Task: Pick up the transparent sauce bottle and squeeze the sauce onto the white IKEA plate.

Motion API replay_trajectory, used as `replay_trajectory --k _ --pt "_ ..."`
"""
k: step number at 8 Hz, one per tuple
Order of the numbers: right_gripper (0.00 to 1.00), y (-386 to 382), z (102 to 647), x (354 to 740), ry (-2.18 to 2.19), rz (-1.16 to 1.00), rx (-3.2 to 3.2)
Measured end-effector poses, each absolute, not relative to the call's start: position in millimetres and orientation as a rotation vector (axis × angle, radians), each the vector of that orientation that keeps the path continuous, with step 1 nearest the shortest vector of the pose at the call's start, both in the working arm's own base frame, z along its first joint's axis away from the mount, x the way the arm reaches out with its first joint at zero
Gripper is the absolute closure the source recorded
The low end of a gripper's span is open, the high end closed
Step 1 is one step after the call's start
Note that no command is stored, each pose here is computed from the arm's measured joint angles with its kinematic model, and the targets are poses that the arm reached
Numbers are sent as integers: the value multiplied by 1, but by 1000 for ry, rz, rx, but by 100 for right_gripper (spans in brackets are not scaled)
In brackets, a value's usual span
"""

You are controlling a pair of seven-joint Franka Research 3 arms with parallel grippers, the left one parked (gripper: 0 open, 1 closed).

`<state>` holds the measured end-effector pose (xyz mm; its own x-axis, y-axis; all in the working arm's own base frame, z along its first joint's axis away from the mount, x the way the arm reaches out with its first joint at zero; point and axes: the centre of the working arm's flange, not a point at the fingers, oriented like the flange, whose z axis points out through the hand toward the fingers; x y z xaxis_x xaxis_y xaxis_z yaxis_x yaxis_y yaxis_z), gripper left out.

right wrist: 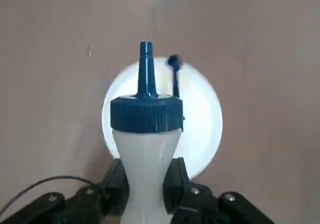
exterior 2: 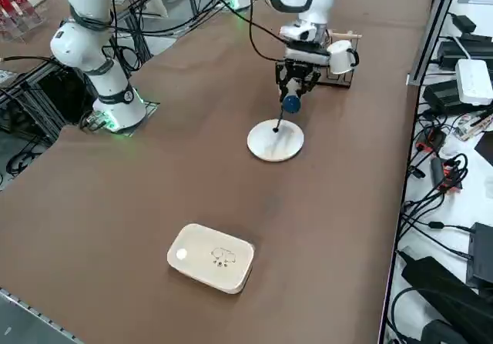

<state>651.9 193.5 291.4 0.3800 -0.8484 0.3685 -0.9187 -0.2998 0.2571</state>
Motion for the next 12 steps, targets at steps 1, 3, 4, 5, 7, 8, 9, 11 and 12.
replay_trajectory --k 1,3,4,5,7,8,9,11,12 --pt "63 201 292 647 -1501 304 2164" --pt "63 206 291 638 -1441 458 2026" --pt "63 204 291 635 -1391 526 1951" --pt "63 199 293 632 -1340 583 1872" --pt "63 194 295 625 -1281 648 1746" --pt "63 190 295 620 -1268 657 1676" --pt "63 183 293 615 -1257 661 1593" --pt "63 153 278 608 -1308 676 1391" --pt "63 125 265 608 -1360 674 1295"
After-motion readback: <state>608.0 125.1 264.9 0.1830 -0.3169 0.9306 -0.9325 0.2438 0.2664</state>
